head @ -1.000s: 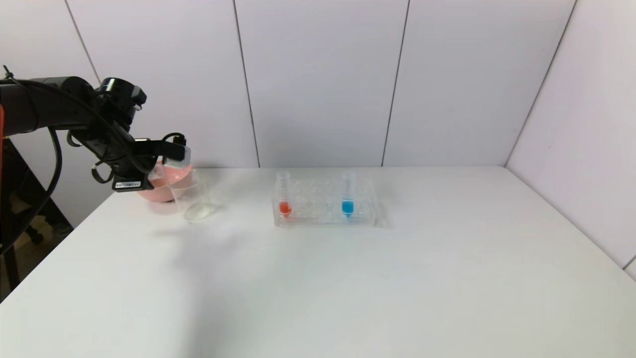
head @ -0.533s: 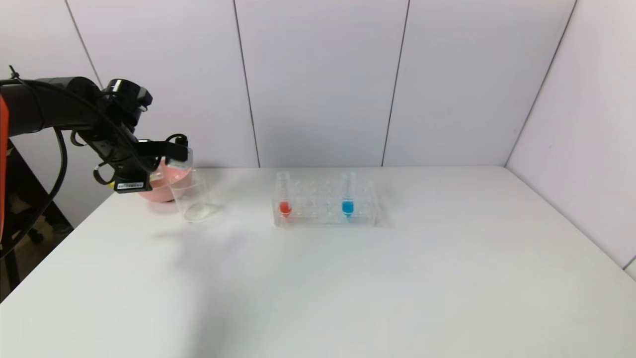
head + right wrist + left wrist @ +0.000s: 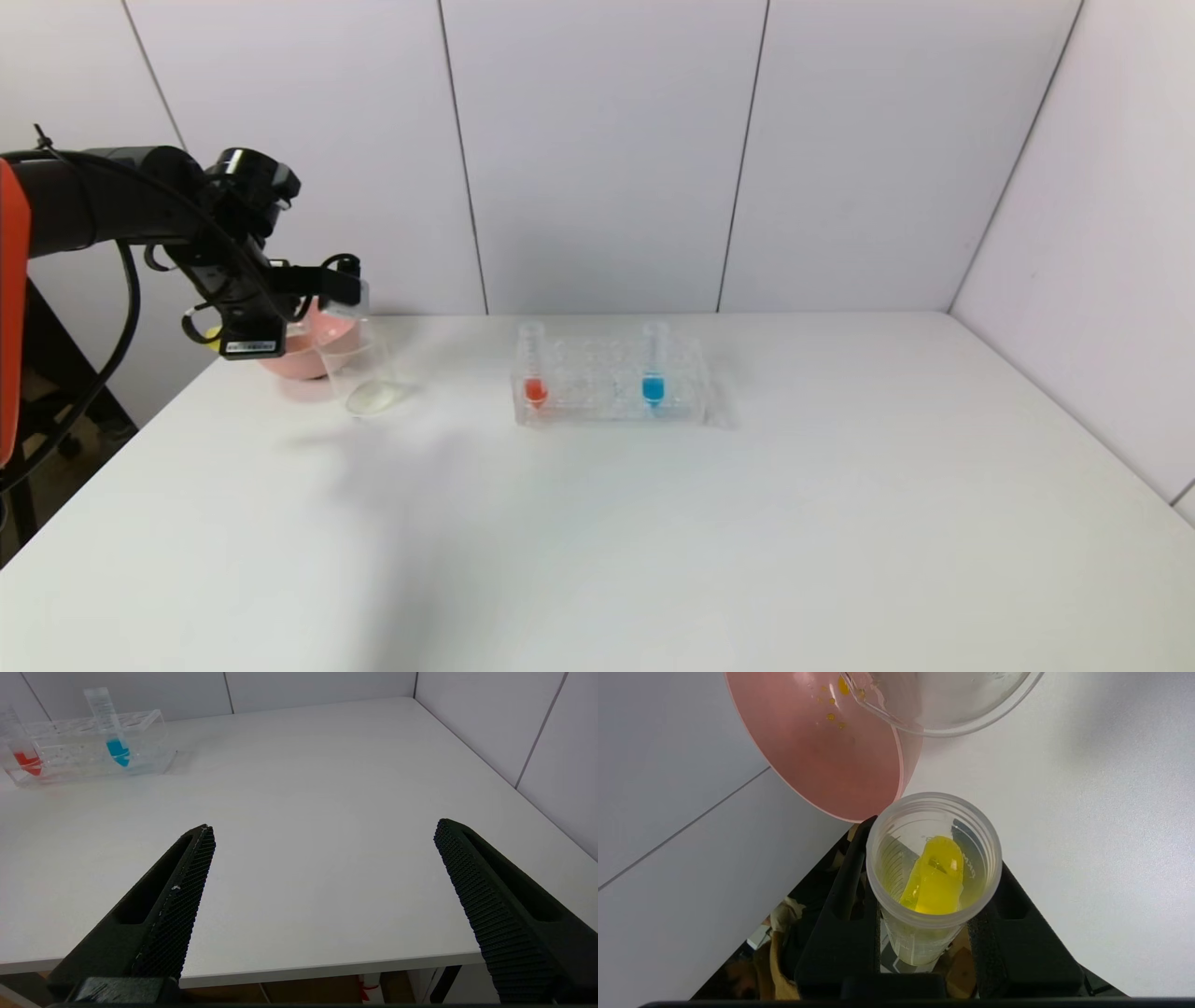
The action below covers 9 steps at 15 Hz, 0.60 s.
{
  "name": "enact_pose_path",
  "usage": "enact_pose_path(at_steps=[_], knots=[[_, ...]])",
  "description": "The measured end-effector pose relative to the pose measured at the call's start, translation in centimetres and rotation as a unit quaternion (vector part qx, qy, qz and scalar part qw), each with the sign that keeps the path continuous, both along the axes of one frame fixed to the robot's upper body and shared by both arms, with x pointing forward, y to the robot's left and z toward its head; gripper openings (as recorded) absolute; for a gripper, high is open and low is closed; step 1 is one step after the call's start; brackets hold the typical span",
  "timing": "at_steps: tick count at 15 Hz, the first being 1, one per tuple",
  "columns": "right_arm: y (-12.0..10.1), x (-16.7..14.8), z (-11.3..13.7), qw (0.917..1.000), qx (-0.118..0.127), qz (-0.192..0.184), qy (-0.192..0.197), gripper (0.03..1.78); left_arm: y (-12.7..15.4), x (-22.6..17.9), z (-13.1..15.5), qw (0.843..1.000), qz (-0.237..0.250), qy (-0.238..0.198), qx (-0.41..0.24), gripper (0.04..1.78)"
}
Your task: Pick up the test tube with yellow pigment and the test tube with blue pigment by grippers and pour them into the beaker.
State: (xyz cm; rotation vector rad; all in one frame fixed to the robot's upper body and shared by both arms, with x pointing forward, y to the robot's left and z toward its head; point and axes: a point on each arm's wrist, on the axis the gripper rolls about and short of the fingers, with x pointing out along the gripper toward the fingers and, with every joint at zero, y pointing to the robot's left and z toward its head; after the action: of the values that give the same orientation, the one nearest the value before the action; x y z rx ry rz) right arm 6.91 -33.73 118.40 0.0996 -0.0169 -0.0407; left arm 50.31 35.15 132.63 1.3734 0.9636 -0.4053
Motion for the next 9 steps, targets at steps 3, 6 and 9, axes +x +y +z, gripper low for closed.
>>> enact_pose_path(at_steps=[3,6,9], knots=[[0.0,0.0,0.0,1.0,0.0,0.0,0.0,1.71,-0.35,0.24,-0.28,1.0,0.014,-0.001,0.014,0.54],[0.0,0.0,0.0,1.0,0.0,0.0,0.0,1.71,-0.82,0.54,-0.69,1.0,0.017,0.0,0.018,0.54],[0.0,0.0,0.0,1.0,0.0,0.0,0.0,1.71,-0.89,0.72,-0.99,0.999,0.023,0.002,0.026,0.54]])
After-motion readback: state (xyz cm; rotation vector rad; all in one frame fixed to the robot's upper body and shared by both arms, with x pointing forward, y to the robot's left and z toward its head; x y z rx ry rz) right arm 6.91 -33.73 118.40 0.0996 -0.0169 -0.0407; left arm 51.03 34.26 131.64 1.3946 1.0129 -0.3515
